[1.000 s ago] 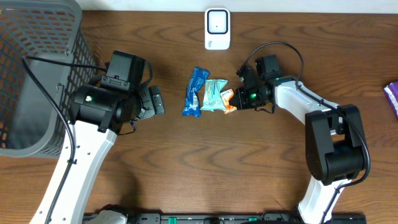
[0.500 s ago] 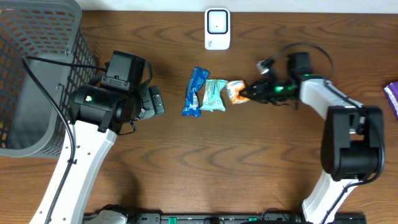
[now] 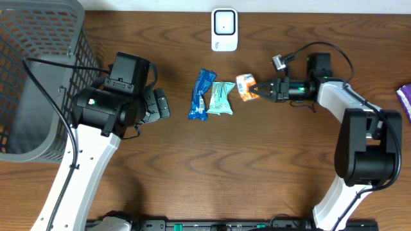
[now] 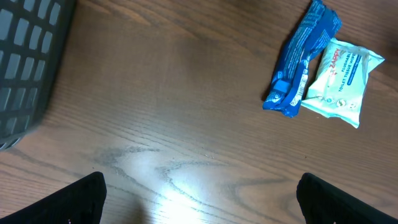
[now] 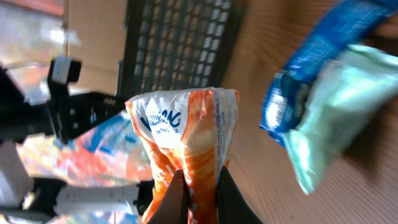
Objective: Scan the item barcode
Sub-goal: 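Lift the Kleenex pack with the right gripper toward the scanner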
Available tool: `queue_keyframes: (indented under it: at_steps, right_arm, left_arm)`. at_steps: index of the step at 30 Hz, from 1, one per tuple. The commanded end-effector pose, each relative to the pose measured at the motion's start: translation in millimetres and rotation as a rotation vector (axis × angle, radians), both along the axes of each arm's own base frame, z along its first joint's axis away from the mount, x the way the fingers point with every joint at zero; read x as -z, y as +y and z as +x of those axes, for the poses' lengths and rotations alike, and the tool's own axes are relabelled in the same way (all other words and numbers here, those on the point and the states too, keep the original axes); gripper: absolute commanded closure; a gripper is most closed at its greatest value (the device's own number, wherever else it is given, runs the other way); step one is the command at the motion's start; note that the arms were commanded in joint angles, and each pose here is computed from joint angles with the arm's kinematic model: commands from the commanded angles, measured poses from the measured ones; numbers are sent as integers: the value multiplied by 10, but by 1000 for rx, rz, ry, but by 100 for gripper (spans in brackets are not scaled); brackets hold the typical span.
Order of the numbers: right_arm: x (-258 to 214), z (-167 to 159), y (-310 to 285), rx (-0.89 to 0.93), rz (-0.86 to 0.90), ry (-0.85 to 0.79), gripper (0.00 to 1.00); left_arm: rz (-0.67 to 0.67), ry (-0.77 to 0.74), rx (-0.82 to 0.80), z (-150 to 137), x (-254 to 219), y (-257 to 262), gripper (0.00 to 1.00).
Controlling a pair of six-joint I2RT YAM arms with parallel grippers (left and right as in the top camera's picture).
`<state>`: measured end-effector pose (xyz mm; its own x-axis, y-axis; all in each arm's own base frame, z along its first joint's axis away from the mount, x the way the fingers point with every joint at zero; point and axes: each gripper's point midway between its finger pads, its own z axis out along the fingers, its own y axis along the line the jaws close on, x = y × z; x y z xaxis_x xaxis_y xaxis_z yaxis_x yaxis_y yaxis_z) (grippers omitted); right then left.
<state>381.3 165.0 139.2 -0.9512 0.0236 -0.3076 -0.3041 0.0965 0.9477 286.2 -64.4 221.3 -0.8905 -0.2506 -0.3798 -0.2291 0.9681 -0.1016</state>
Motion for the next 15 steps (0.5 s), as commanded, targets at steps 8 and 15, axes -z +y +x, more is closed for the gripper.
queue_keyframes:
  at_steps: [8, 15]
  right_arm:
    - [-153, -92, 272, -108, 76, -140, 99]
    - [-155, -85, 270, -107, 75, -145, 99]
  left_arm:
    - [10, 7, -17, 5, 22, 34, 2]
    - [10, 7, -17, 5, 22, 34, 2]
